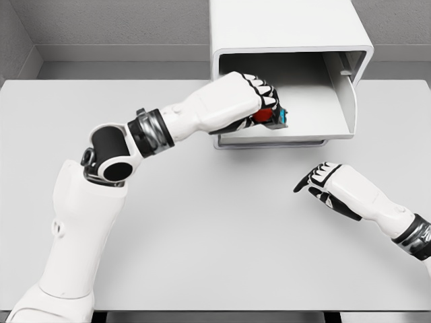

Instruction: Slide open multi-storey tabletop storage cabinets and put open load switch and slide close multi-storey tabletop storage cabinets

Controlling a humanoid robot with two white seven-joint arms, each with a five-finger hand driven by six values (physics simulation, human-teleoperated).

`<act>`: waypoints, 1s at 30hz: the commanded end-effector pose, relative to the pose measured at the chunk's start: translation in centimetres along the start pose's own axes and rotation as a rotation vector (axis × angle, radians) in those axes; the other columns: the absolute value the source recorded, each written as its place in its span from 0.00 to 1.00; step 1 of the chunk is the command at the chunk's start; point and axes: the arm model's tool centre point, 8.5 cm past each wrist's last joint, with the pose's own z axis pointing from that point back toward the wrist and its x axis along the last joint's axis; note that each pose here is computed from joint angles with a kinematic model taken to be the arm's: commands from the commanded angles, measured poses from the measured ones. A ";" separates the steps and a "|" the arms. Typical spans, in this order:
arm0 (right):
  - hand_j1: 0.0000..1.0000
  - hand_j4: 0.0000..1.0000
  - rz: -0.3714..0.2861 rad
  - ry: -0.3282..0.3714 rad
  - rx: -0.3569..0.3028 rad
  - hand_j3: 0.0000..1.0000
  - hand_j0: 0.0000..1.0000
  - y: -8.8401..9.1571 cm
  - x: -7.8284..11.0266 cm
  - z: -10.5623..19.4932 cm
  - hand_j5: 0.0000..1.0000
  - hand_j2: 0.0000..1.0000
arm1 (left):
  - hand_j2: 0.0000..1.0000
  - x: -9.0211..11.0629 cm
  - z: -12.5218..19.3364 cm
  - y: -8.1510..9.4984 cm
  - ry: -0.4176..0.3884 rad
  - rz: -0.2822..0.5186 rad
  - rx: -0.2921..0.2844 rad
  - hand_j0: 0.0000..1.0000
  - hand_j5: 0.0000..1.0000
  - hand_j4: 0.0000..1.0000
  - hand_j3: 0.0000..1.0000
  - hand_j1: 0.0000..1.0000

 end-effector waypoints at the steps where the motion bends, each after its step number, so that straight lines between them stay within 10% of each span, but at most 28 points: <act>1: 0.51 0.51 -0.006 0.002 -0.002 0.51 0.51 0.0 -0.1 0.1 0.51 0.51 | 0.44 -0.2 0.0 -0.2 0.005 0.015 -0.001 0.44 0.44 0.44 0.44 0.44; 30: 0.51 0.51 -0.005 0.002 -0.004 0.51 0.51 0.0 -0.1 0.0 0.51 0.51 | 0.69 -1.4 0.4 0.0 0.033 0.025 0.005 0.69 0.69 0.69 0.69 0.69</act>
